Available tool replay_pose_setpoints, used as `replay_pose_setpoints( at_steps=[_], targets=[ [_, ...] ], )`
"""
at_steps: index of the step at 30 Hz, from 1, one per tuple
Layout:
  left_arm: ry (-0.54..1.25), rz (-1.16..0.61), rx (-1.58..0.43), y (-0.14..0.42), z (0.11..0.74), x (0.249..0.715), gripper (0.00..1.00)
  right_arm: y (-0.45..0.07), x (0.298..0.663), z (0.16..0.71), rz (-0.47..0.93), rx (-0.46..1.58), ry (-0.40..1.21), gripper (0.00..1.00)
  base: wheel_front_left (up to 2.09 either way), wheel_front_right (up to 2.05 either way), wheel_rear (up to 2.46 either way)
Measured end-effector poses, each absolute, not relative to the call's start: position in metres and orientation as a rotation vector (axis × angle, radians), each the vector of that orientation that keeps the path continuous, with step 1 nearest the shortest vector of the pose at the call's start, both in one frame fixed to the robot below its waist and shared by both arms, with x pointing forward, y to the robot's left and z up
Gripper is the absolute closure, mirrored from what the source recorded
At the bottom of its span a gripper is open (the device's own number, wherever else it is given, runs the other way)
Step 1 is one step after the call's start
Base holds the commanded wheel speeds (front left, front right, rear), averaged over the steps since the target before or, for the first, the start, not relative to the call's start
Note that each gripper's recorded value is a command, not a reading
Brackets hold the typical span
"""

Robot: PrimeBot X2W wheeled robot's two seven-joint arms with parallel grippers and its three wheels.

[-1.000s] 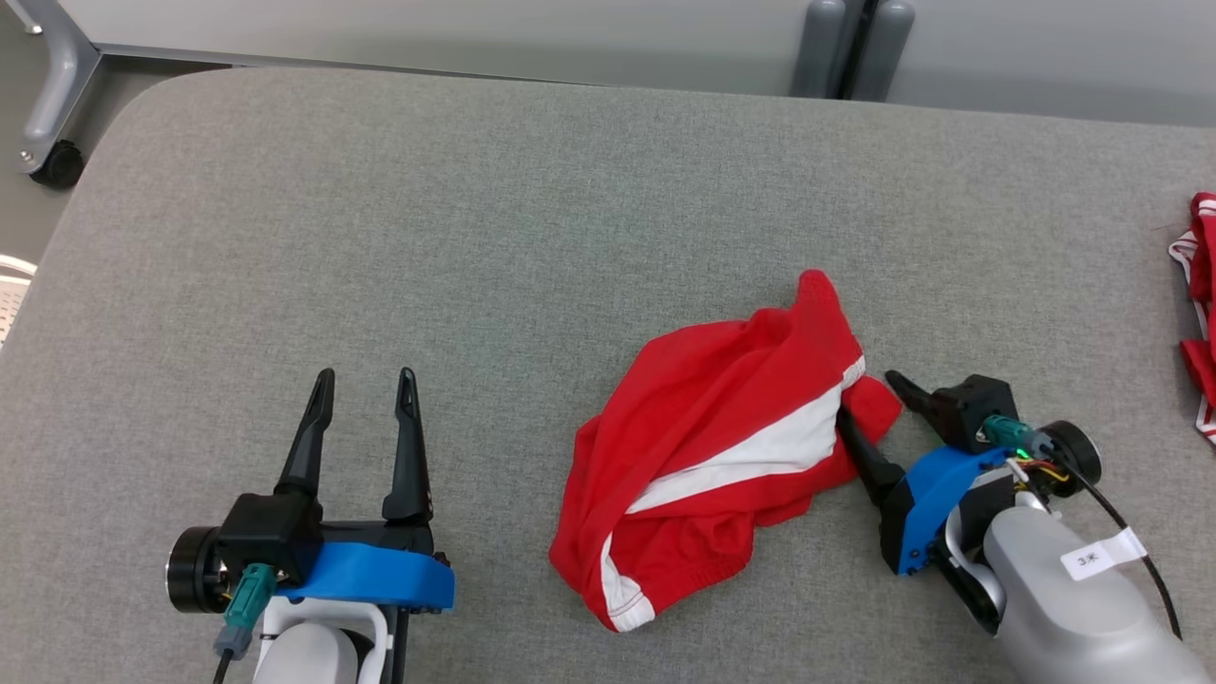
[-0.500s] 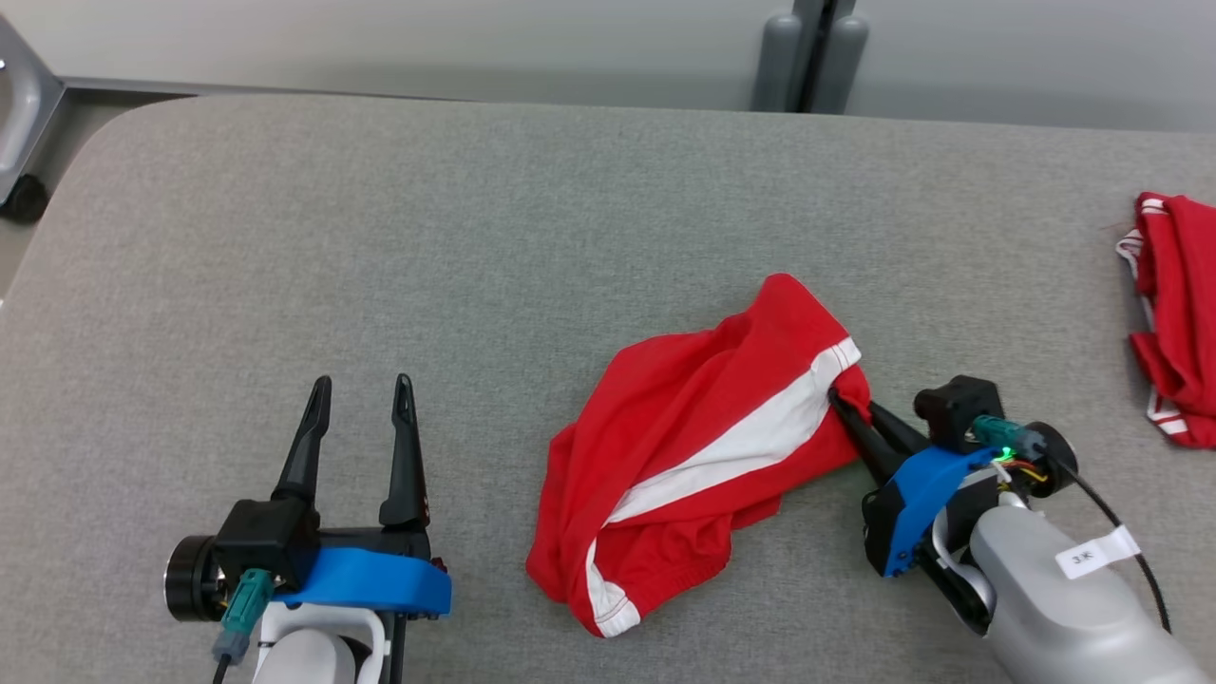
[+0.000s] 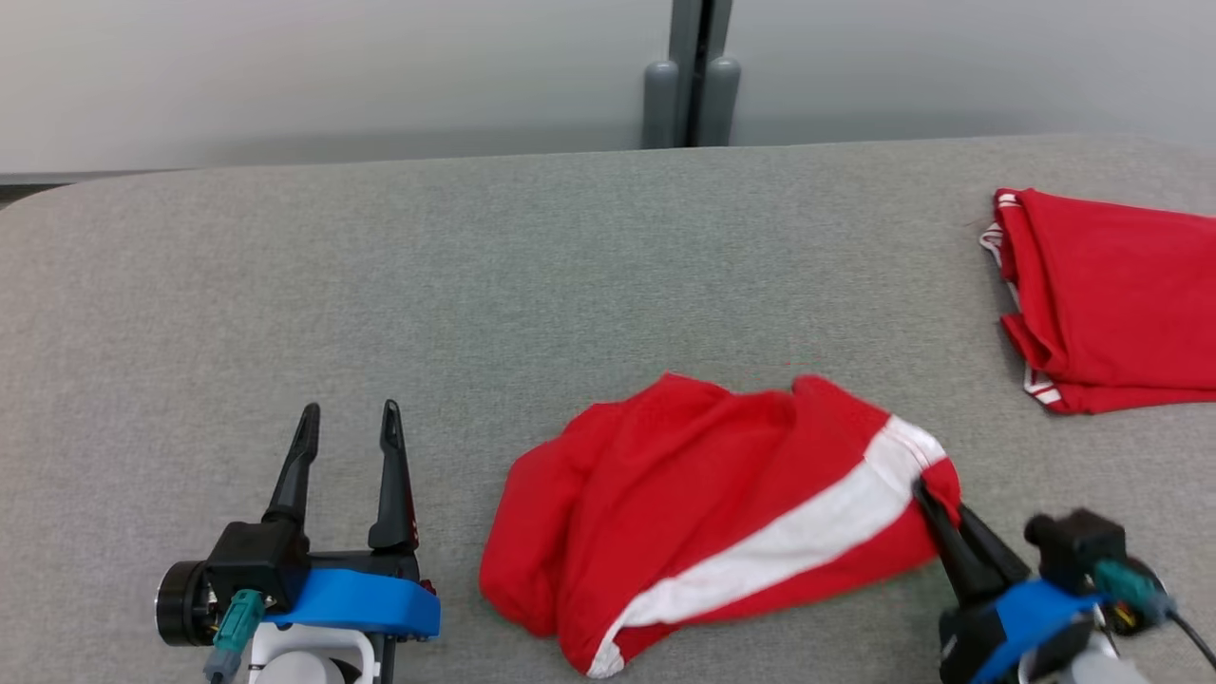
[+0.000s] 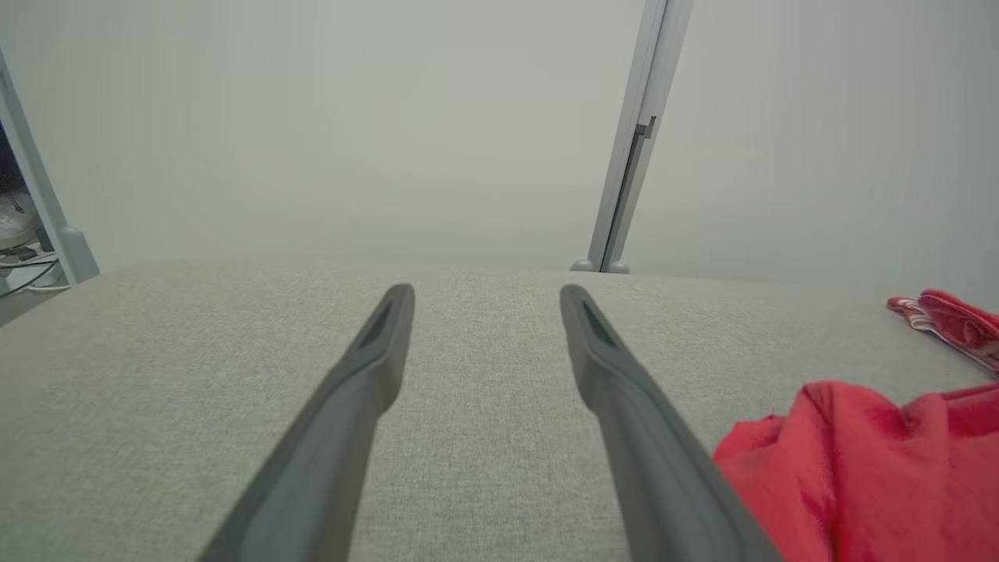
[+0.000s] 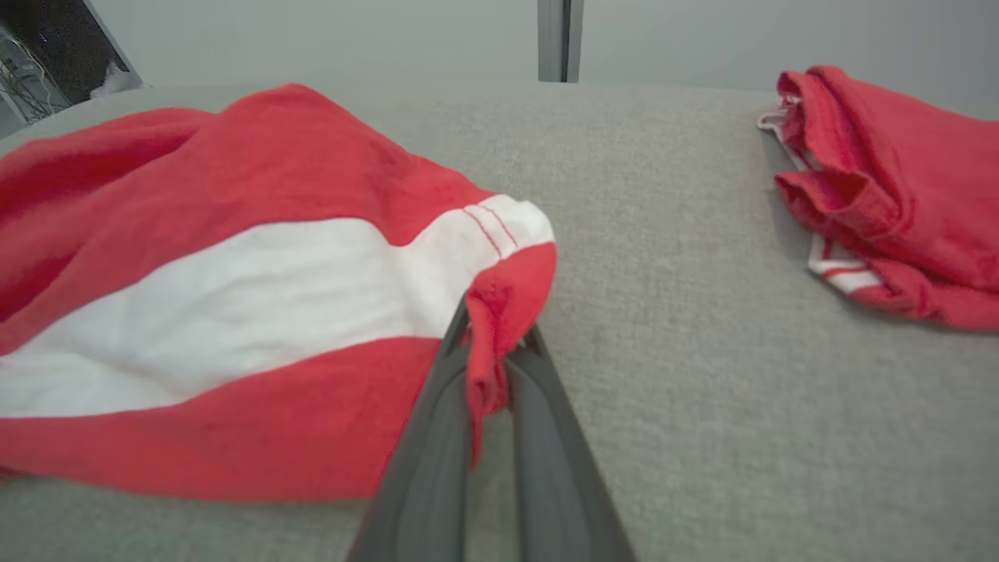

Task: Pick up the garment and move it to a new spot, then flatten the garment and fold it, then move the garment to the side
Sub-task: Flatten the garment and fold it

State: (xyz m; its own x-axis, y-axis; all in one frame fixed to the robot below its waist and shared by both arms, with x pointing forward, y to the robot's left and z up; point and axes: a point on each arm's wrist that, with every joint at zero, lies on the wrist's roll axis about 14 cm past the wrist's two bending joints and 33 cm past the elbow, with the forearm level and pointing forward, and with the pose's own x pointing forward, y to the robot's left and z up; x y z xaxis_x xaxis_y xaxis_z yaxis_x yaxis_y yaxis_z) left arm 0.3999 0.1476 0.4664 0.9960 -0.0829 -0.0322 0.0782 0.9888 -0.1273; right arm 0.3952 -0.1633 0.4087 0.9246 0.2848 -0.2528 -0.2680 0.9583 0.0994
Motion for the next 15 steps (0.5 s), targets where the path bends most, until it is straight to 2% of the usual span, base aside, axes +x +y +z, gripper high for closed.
replay_pose_setpoints(
  at_steps=[6, 7, 8, 9, 15],
  targets=[
    [0.032, -0.11, -0.127, 0.139, 0.469, 0.402, 0.0, -0.179, 0.361, 0.401, 0.201, 0.108, 0.287, 1.0, 0.0, 0.0, 0.0],
    [0.031, -0.111, -0.127, 0.139, 0.469, 0.402, 0.0, -0.18, 0.359, 0.403, 0.191, 0.114, 0.279, 0.75, 0.0, 0.0, 0.0],
    [0.03, -0.114, -0.127, 0.138, 0.469, 0.402, 0.0, -0.181, 0.36, 0.406, 0.183, 0.113, 0.265, 0.07, 0.0, 0.0, 0.0],
    [0.03, -0.116, -0.126, 0.137, 0.469, 0.402, 0.0, -0.182, 0.361, 0.41, 0.176, 0.113, 0.25, 0.0, 0.0, 0.0, 0.0],
    [0.029, -0.122, -0.123, 0.137, 0.47, 0.4, 0.0, -0.189, 0.375, 0.445, 0.139, 0.104, 0.127, 0.0, 0.0, 0.0, 0.0]
  ],
)
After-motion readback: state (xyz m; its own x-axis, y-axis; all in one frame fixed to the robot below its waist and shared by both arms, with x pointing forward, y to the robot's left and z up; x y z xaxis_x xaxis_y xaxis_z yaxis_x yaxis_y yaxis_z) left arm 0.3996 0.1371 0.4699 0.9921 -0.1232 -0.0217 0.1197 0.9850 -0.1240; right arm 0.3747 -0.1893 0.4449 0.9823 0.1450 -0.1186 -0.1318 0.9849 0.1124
